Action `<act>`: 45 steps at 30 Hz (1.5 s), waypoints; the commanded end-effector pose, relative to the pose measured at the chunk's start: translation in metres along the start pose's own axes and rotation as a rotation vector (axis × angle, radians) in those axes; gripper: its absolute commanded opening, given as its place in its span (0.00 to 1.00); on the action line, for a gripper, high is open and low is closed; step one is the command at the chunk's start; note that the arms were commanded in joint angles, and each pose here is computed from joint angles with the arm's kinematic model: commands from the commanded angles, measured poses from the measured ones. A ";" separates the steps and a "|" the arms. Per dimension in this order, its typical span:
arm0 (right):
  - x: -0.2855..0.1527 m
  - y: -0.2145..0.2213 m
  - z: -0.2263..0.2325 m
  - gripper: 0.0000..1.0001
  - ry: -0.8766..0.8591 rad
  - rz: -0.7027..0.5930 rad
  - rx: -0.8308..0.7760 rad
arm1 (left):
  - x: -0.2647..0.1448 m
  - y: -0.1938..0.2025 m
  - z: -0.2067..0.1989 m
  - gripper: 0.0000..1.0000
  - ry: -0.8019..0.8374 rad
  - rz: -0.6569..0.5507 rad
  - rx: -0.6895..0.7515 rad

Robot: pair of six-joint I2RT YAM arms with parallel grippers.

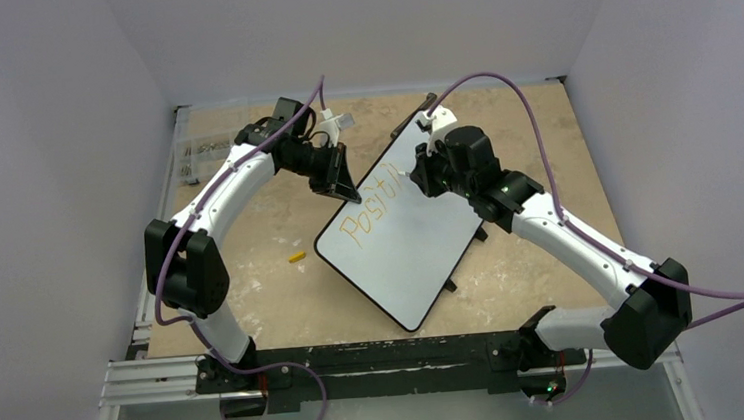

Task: Write a sentence on the whiteboard

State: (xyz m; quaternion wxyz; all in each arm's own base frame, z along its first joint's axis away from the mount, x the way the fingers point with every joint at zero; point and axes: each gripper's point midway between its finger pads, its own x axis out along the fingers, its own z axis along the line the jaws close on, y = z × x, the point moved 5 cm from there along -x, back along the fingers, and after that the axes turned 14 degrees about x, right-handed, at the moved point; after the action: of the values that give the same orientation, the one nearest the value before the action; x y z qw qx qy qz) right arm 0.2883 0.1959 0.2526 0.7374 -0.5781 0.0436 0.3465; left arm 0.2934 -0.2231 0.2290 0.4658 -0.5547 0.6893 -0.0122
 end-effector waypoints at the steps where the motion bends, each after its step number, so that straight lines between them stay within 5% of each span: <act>1: -0.005 0.001 -0.003 0.00 0.014 0.005 0.008 | -0.007 0.000 -0.014 0.00 -0.009 -0.011 0.062; 45: 0.007 -0.048 0.012 0.00 0.023 -0.079 -0.026 | -0.010 -0.001 -0.020 0.00 0.008 -0.023 0.070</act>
State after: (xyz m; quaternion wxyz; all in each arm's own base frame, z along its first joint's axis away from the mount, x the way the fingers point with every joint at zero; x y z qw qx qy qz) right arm 0.3076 0.2038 0.2702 0.7355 -0.5869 0.0505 0.3348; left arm 0.2912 -0.2237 0.2317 0.4651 -0.5555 0.6892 -0.0129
